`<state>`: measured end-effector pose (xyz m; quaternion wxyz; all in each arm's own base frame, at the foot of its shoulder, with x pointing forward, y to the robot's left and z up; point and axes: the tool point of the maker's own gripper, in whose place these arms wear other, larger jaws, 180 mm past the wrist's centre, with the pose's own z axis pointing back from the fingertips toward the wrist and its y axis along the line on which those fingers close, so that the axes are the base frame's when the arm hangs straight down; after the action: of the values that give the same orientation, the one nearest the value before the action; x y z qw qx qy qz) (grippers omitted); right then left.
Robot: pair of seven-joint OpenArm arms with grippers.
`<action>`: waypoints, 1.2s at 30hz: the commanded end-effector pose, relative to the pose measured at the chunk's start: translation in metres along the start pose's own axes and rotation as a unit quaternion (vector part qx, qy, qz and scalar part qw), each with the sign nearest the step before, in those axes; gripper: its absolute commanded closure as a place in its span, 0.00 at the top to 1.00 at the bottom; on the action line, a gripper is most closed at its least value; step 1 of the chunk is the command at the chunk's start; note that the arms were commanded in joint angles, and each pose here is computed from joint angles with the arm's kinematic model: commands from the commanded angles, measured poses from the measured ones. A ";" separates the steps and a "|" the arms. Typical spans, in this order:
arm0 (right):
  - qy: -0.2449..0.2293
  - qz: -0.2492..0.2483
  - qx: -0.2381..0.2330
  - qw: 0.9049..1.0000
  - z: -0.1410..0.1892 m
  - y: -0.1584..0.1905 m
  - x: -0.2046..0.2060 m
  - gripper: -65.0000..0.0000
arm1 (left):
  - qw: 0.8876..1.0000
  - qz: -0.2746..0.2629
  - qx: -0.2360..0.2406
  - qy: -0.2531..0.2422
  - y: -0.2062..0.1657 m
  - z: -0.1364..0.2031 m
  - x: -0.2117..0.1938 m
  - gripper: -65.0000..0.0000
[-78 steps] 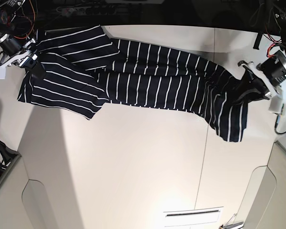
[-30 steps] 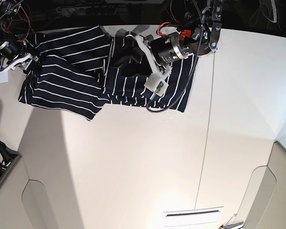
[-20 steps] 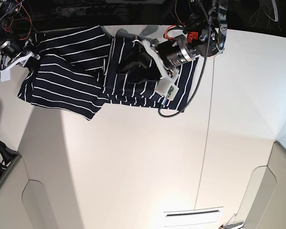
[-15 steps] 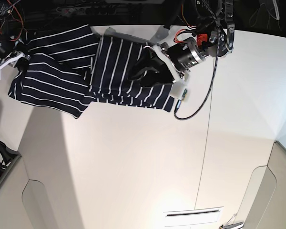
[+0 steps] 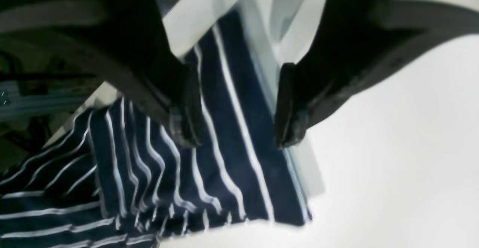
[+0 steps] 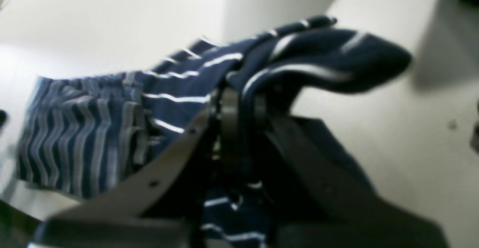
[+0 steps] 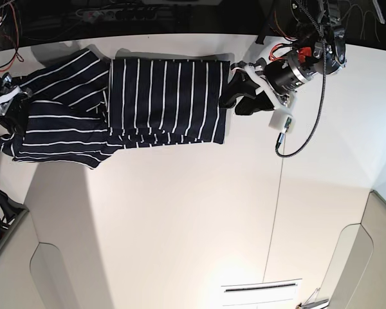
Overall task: Fold the T-shirt properly
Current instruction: 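Fold the strip end with the left gripper toward the right gripper, then grasp the other strip end with the right gripper and fold it over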
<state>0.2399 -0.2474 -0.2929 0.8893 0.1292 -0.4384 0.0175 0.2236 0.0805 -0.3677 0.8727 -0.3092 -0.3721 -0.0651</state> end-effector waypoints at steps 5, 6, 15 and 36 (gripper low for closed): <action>-0.034 0.046 0.087 0.995 -0.015 0.082 0.019 0.00 | 0.999 0.034 -0.002 0.011 0.010 -0.005 -0.017 0.52; -0.027 0.055 0.107 0.992 -0.020 0.100 0.015 0.00 | 0.999 0.040 -0.001 0.016 0.012 -0.006 -0.022 0.52; 0.068 0.161 0.222 0.959 -0.061 0.234 -0.043 0.00 | 0.998 0.059 0.002 0.033 0.018 -0.009 -0.036 0.51; 0.054 0.277 0.320 0.904 -0.027 0.379 -0.078 0.59 | 0.994 0.106 0.003 -0.022 0.043 0.025 -0.015 0.51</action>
<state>0.1607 0.1210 -0.3052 0.7979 0.2473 -0.3613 0.4144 0.2045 0.1281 -0.3970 0.8784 -0.3395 -0.3342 0.0375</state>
